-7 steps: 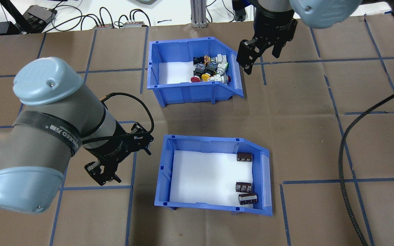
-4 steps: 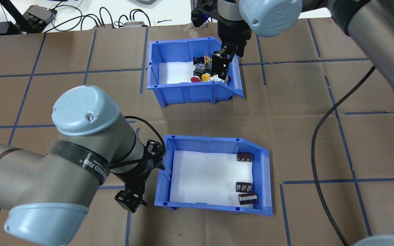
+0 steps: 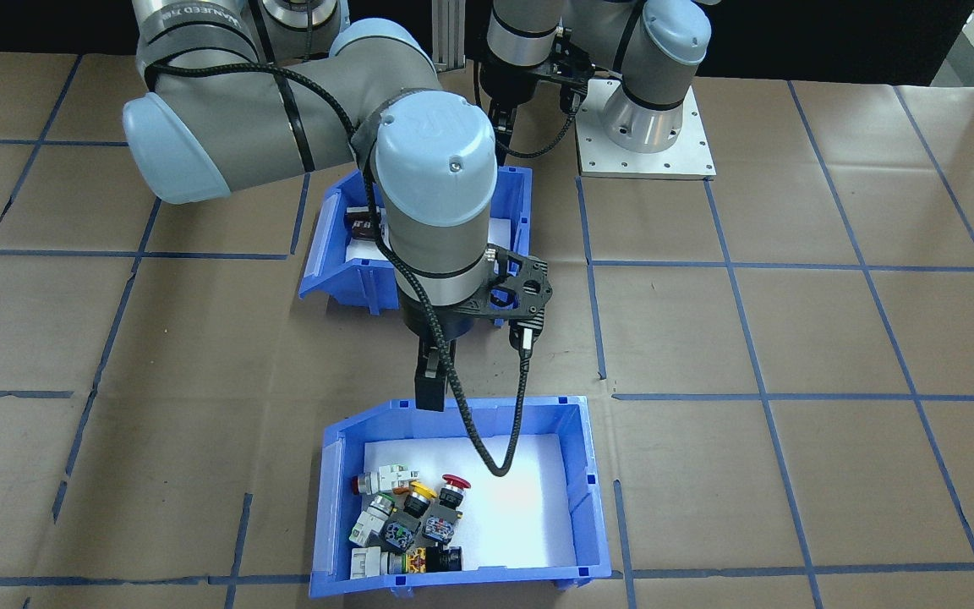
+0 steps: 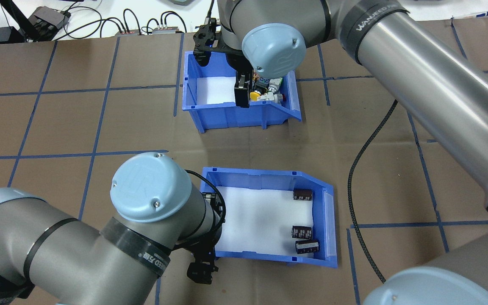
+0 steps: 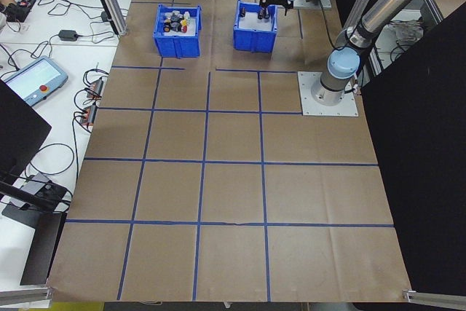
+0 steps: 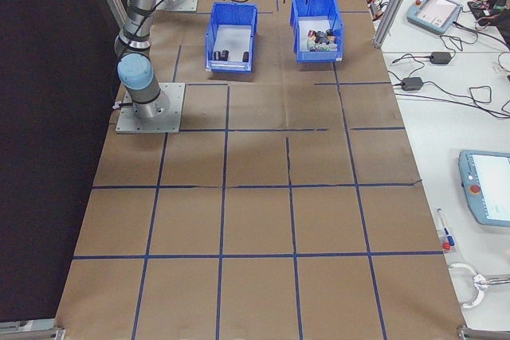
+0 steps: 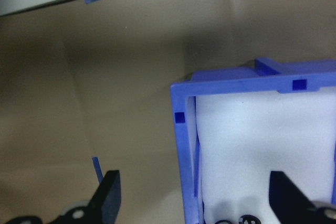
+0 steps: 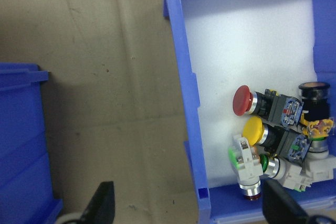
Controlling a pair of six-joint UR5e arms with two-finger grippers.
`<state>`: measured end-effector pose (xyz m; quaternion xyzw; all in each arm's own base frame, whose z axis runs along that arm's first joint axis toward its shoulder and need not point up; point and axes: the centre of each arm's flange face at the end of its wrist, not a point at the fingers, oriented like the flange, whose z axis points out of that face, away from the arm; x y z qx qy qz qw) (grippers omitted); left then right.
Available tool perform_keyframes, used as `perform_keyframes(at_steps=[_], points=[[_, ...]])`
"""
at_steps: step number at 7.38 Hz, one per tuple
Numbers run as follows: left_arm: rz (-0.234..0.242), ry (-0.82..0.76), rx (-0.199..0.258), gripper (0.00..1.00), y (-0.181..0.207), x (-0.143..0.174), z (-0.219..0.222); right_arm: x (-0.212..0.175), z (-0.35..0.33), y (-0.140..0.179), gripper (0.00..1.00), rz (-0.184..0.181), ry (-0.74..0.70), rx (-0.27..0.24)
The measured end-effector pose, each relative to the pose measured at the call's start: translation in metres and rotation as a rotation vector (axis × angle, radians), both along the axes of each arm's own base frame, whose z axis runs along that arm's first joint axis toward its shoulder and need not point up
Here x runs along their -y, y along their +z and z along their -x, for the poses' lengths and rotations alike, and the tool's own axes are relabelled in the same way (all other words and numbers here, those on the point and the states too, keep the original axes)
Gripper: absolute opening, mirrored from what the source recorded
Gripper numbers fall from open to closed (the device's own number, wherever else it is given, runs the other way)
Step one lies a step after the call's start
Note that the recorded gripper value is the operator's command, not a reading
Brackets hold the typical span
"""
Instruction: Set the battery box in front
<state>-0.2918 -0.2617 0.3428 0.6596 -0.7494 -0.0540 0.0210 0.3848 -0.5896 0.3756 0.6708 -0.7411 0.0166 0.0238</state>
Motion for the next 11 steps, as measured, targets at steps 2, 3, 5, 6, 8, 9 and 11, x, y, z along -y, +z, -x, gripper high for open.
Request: perform_keyframes(at_steps=[2, 3, 5, 6, 8, 9, 11], points=[[0.033, -0.020, -0.011, 1.00, -0.019, -0.001, 0.015, 0.001, -0.024, -0.024, 1.00, 0.008, 0.058, -0.036], [0.061, -0.031, -0.025, 1.00, -0.027, -0.001, 0.029, 0.004, -0.031, -0.040, 1.00, -0.007, 0.068, -0.042], [0.057, -0.045, -0.022, 1.00, -0.046, -0.011, 0.045, 0.011, -0.038, -0.073, 1.00, -0.034, 0.077, -0.051], [0.047, -0.051, -0.014, 1.00, -0.052, -0.014, 0.046, 0.016, -0.042, -0.087, 1.00, -0.028, 0.080, -0.048], [0.034, -0.052, 0.034, 0.99, -0.068, -0.012, 0.046, 0.017, -0.054, -0.107, 0.69, -0.021, 0.093, -0.044], [0.022, -0.052, 0.053, 0.98, -0.077, -0.010, 0.048, 0.015, -0.059, -0.111, 0.40, -0.021, 0.100, -0.045], [0.000, -0.050, 0.069, 0.90, -0.087, -0.010, 0.049, 0.014, -0.060, -0.107, 0.05, -0.012, 0.106, -0.049]])
